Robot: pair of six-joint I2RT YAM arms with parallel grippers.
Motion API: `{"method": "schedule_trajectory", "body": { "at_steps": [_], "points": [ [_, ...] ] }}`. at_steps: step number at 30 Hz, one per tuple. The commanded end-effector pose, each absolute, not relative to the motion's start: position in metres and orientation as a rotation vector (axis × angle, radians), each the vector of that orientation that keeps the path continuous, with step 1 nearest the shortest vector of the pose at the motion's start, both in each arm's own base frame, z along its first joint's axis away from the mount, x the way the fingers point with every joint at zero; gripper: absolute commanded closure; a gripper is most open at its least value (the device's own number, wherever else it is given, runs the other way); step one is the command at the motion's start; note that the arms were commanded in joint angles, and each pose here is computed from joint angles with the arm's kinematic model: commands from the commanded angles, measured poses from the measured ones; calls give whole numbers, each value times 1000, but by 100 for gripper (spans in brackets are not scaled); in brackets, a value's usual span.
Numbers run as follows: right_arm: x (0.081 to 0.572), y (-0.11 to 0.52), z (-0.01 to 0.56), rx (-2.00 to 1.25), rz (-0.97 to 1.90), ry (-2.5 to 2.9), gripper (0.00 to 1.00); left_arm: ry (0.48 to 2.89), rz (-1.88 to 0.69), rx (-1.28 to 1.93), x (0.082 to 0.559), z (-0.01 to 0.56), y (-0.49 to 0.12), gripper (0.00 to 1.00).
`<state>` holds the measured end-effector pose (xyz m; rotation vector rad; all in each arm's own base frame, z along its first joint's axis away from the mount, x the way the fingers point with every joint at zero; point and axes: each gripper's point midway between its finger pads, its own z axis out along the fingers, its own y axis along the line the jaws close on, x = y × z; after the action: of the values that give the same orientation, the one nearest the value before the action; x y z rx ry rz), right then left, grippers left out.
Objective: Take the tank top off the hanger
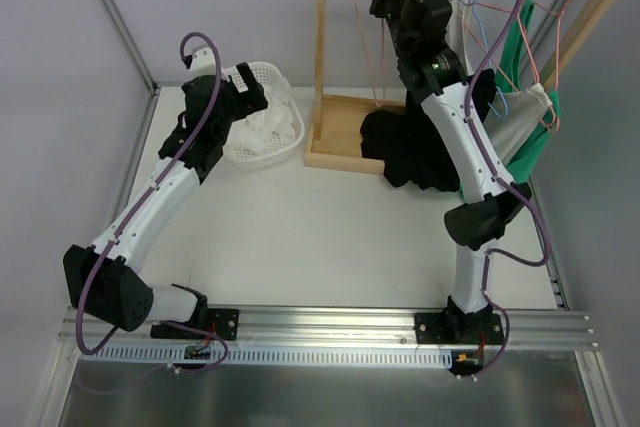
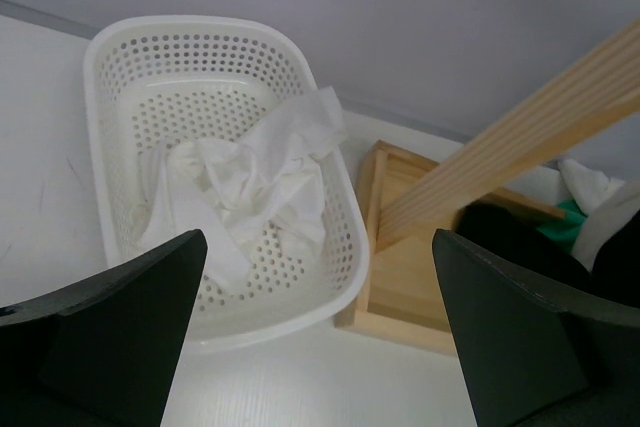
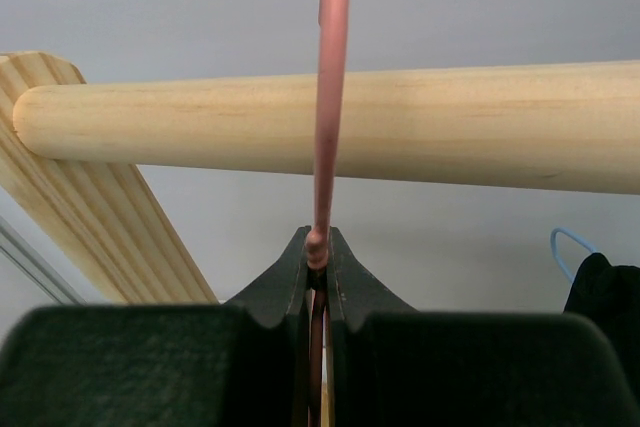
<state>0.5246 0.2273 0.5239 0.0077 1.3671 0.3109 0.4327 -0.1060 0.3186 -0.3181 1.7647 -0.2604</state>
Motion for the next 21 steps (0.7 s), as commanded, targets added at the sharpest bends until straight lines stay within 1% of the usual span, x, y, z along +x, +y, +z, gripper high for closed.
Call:
{"method": "schedule_trajectory", "body": {
  "at_steps": [1,7,13,17,18,19,21],
  "points": [
    [517,217,565,88,357,1241,100,1765,-286,-247,414,323,-120,1],
    [522,225,557,93,395,1259,100,1745,-280,-198,399,331,-127,1],
    [522,234,549,79,411,1281,100,1734,-260,-189,395,335,-123,1],
    [520,234,551,78,406,1278,90,1720,-261,-176,394,341,-122,1],
    [519,232,553,81,402,1275,86,1715,-259,-175,393,343,-122,1],
    [517,231,555,83,402,1273,79,1710,-256,-170,392,346,-120,1],
    [514,228,559,88,398,1267,75,1705,-256,-163,391,348,-121,1]
  ]
}}
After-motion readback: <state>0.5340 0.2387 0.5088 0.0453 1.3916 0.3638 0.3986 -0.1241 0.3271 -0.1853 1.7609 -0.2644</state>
